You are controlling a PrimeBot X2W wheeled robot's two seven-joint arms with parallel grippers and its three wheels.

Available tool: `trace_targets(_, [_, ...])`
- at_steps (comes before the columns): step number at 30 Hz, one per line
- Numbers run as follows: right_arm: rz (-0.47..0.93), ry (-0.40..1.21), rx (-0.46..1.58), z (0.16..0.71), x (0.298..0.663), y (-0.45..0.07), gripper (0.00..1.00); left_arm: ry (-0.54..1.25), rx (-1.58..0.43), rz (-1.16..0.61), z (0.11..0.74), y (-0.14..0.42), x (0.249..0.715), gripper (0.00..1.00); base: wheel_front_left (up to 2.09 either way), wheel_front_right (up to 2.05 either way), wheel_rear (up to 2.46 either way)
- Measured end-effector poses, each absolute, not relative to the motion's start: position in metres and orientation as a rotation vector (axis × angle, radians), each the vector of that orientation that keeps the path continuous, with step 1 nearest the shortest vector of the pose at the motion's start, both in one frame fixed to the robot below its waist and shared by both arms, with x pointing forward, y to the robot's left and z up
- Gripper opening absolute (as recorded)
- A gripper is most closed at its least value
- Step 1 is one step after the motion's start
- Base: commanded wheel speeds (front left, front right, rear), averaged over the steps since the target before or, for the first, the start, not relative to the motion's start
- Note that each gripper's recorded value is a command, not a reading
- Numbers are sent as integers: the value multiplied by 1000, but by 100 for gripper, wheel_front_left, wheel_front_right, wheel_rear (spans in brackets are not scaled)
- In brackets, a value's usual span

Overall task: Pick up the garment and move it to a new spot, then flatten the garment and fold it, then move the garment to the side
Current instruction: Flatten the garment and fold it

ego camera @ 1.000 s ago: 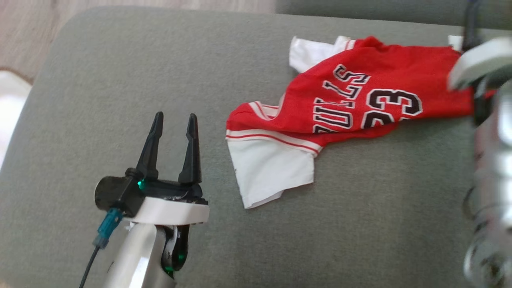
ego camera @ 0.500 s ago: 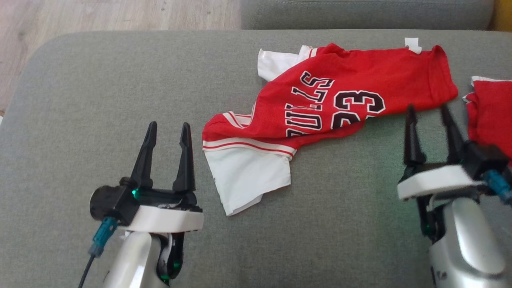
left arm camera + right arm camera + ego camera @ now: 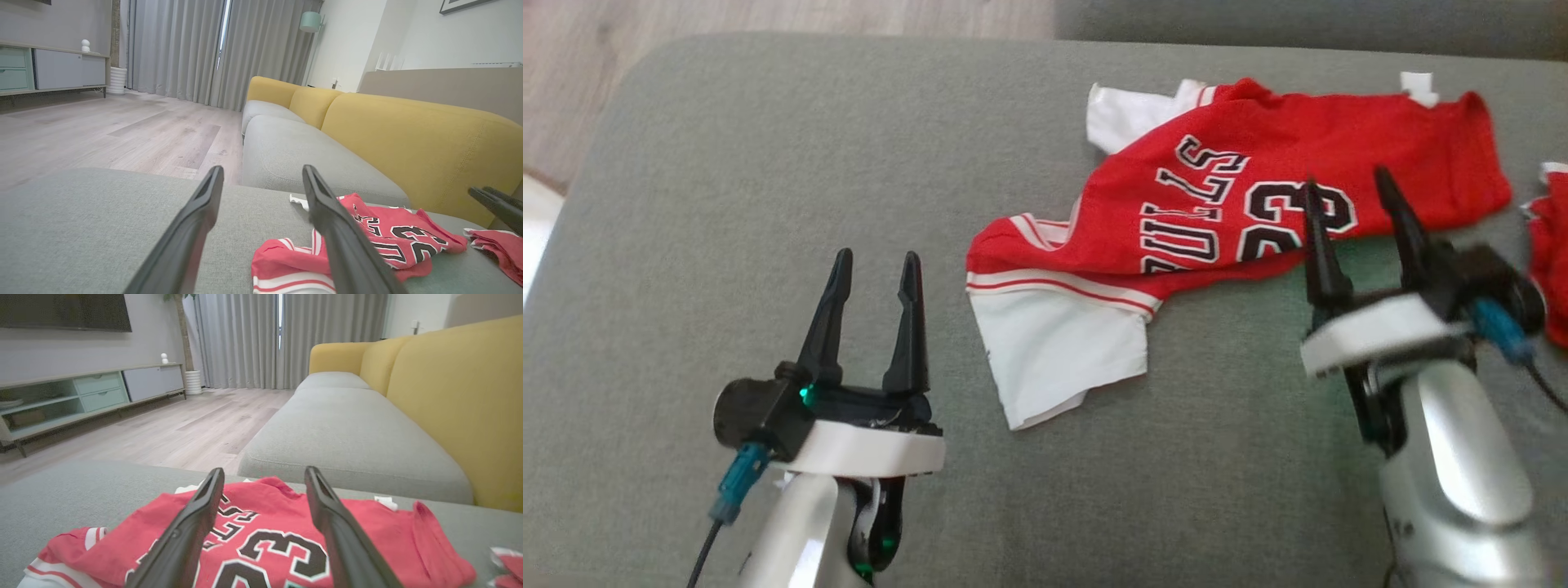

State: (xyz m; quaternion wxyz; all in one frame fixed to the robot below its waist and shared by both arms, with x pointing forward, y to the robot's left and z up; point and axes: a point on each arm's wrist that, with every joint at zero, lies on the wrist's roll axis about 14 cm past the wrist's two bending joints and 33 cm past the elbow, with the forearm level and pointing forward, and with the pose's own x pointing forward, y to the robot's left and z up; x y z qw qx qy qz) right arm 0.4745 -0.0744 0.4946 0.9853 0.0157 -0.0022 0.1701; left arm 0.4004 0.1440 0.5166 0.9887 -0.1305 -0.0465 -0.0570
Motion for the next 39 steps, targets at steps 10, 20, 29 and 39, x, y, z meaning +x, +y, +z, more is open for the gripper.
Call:
trace_targets(10, [530, 156, -146, 491, 540, -5, 100, -60, -288, -85, 507, 152, 401, 100, 0, 0, 0])
trace_targets(20, [713, 539, -346, 421, 573, 56, 100, -5, -290, 24, 493, 179, 388, 100, 0, 0, 0])
trace_targets(29, [749, 757, -507, 371, 569, 53, 100, 22, -281, 92, 486, 195, 378, 100, 0, 0, 0])
trace_targets(39, [762, 741, -529, 366, 590, 62, 0, 44, -295, 112, 478, 197, 379, 100, 0, 0, 0])
